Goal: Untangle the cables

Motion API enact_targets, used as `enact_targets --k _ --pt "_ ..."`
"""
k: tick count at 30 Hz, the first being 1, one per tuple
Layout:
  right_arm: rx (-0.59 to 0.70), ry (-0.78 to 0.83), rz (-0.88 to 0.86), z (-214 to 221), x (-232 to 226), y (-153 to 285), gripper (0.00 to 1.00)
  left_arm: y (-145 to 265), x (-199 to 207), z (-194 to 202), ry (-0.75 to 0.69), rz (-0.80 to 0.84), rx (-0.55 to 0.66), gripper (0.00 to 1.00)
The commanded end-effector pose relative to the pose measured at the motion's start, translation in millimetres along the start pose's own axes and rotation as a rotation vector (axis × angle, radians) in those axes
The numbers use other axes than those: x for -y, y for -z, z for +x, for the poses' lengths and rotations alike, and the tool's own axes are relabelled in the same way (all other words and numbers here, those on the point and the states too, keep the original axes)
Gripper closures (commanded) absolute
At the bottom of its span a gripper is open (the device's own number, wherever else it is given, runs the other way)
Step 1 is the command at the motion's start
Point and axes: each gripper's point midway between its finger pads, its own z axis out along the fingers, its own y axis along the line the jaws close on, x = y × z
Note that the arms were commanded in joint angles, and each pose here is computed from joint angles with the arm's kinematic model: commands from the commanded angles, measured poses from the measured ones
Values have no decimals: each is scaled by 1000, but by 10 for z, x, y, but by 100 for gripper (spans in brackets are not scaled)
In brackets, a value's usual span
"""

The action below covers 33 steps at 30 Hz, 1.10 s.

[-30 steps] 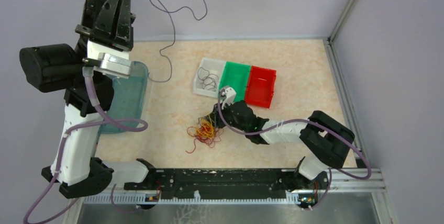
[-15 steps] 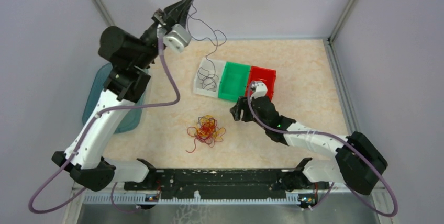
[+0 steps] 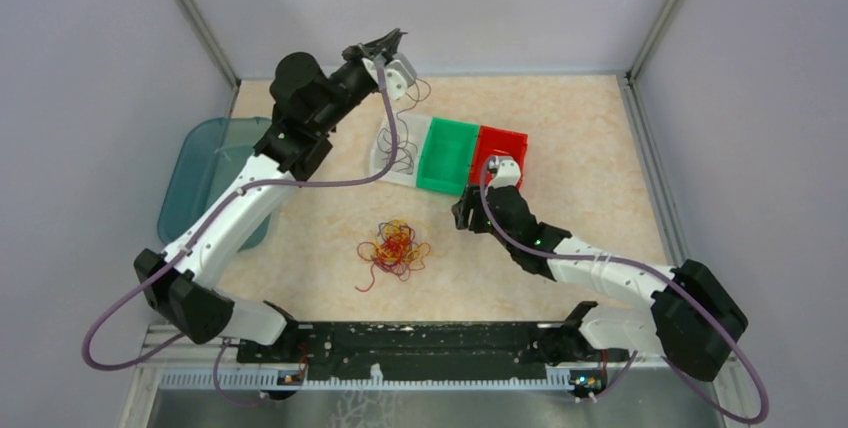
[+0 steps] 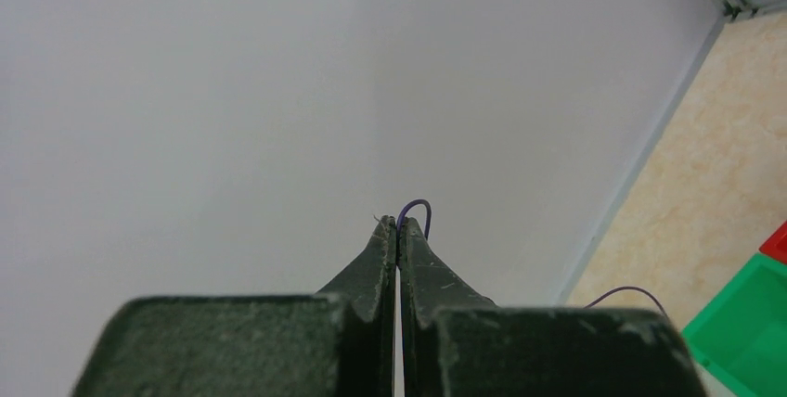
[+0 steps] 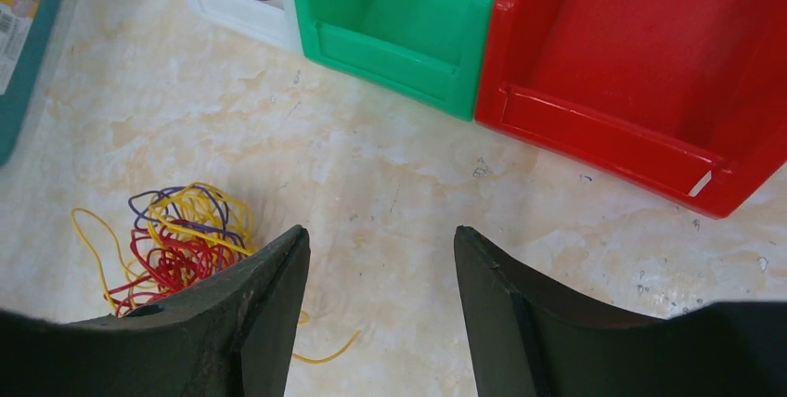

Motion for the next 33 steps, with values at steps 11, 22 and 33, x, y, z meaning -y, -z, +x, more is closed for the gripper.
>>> enact_targets --k 11,22,33 --pt "165 -64 -30 -469 -101 186 41 -184 529 1113 -87 40 -202 100" --pt "201 -70 -40 -554 -110 241 41 -214 635 1545 -201 37 -272 100" --pt "194 -78 -39 -568 -141 207 41 -75 1171 1834 -152 237 -344 100"
